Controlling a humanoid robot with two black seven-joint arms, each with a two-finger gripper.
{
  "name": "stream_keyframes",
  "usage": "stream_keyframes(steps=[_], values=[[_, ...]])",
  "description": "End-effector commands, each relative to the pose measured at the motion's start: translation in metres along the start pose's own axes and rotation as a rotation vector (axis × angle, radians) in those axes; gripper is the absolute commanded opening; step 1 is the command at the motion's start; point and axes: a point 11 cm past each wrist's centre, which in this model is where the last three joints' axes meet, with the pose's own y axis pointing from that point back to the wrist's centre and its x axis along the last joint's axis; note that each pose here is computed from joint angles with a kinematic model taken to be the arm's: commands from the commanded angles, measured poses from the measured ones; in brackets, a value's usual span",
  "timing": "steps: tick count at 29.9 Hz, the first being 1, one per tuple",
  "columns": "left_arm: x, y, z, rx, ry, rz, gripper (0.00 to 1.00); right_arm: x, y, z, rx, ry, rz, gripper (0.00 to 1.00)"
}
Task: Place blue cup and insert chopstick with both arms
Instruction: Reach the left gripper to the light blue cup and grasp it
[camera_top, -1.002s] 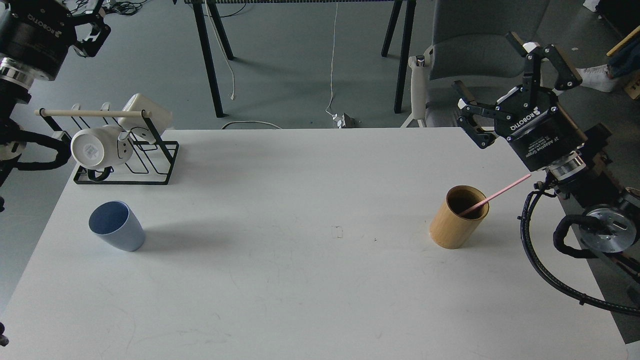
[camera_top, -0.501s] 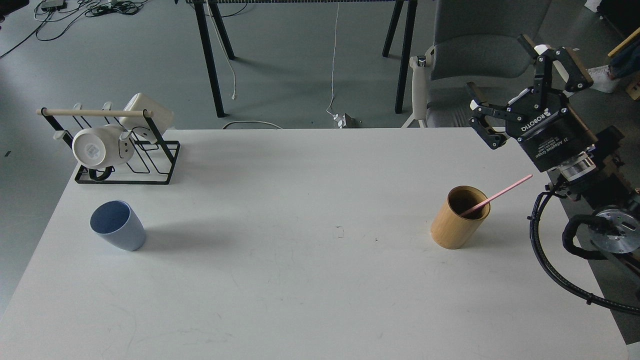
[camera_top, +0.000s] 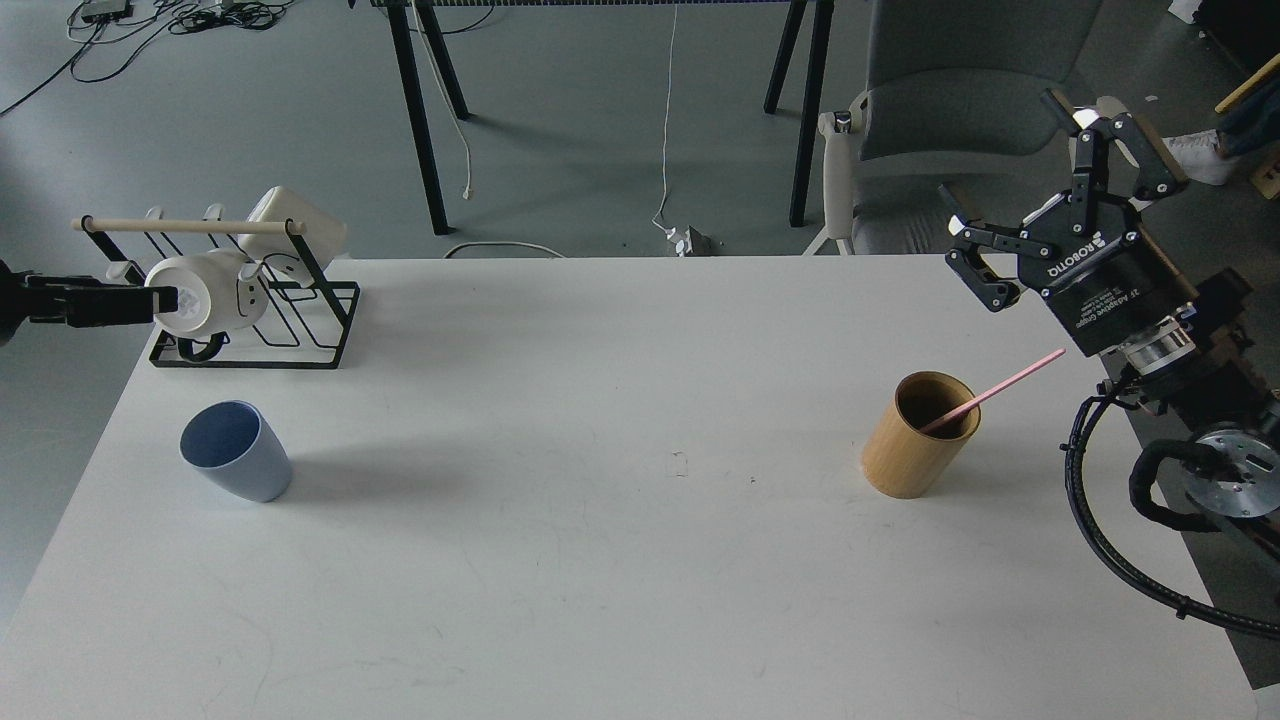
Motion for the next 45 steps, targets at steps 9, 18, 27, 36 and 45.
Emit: stream_keyframes(steps=[9, 18, 27, 36, 45], values=[[-0.044, -0.033, -0.003, 0.016, 0.019, -0.113, 0.98, 0.003, 0.006, 0.005, -0.013, -0.002, 0.016, 0.96], [-0.055, -0.048, 0.010, -0.026, 0.038, -0.132, 0.97, 0.006, 0.008, 0.006, -0.016, -0.002, 0.027, 0.96], [-0.060, -0.055, 0.011, -0.037, 0.050, -0.097, 0.83, 0.009, 0.010, 0.007, -0.020, -0.001, 0.035, 0.96], [-0.072, -0.056, 0.009, -0.035, 0.056, -0.113, 0.65, 0.012, 0.018, 0.013, -0.035, -0.007, 0.054, 0.96], [-0.078, -0.058, 0.008, -0.033, 0.048, -0.107, 0.43, 0.013, 0.020, 0.016, -0.041, -0.013, 0.059, 0.96]])
